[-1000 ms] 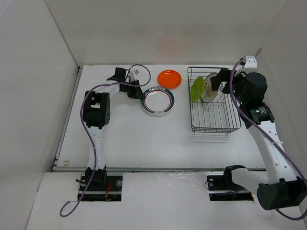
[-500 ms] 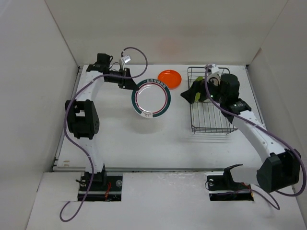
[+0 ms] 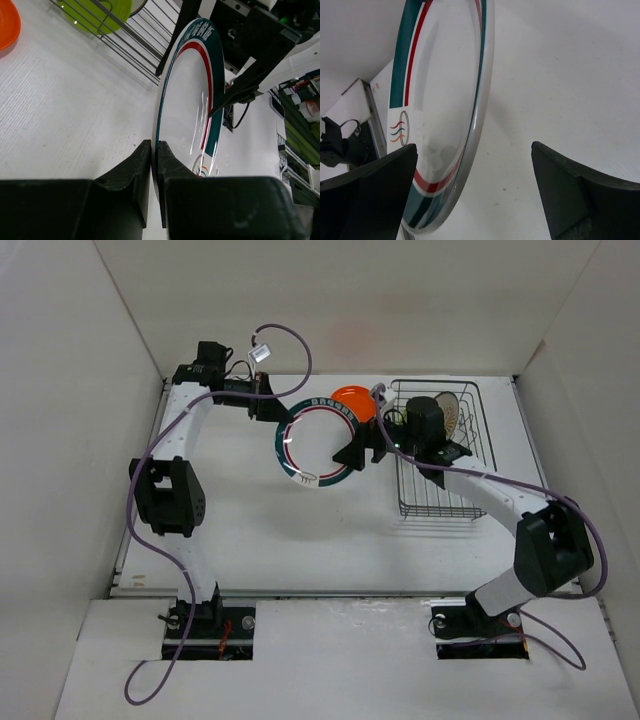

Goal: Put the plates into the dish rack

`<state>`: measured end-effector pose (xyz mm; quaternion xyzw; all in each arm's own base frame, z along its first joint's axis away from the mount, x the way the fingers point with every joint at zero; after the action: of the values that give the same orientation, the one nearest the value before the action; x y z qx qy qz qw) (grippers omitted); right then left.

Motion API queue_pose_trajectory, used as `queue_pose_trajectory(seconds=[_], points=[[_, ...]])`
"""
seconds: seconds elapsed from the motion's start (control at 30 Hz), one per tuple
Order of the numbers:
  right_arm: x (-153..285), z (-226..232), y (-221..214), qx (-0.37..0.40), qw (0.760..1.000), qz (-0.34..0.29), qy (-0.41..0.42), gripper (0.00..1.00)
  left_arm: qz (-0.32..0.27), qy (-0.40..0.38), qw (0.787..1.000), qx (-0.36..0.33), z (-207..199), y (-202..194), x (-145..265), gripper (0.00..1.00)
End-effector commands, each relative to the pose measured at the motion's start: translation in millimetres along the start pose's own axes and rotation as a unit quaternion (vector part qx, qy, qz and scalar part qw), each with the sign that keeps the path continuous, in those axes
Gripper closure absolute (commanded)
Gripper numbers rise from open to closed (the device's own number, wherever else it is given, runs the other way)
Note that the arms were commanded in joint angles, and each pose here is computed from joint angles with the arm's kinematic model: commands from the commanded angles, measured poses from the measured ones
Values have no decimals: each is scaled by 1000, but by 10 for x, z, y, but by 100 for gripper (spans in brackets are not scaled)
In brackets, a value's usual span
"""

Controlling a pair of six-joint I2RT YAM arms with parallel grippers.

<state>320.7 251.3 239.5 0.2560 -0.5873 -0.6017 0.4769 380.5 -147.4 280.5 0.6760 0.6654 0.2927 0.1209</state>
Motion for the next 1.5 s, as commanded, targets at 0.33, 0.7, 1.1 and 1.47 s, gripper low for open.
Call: queue_pose_trajectory(seconds=[0.33,0.7,1.1,1.47], points=[[-126,156,588,-7,989,-139,39,80,-12,-63,997,-34,-446,47,80,100],[286,-26,886,-12,985,-153,-77,100,-34,3,999,-10,-244,140,149,55],[2414,-971,1442,81,861,-88,-495,100,-75,133,988,-29,-104,110,379,0],[2978,-1743,1208,112,812,-63,-569,100,-71,135,987,-52,-178,9,399,0]])
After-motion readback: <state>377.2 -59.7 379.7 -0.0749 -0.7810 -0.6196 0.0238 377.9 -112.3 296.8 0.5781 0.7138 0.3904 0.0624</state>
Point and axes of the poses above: each gripper's point midway between its finger pads, its own x axis back along the fingers, its own z axis along the line the jaws close on, y = z × x, the point moved 5 cm from there along x, back along the fingers, and after that the axes turned 15 degrees about x, right-handed, at the moved point
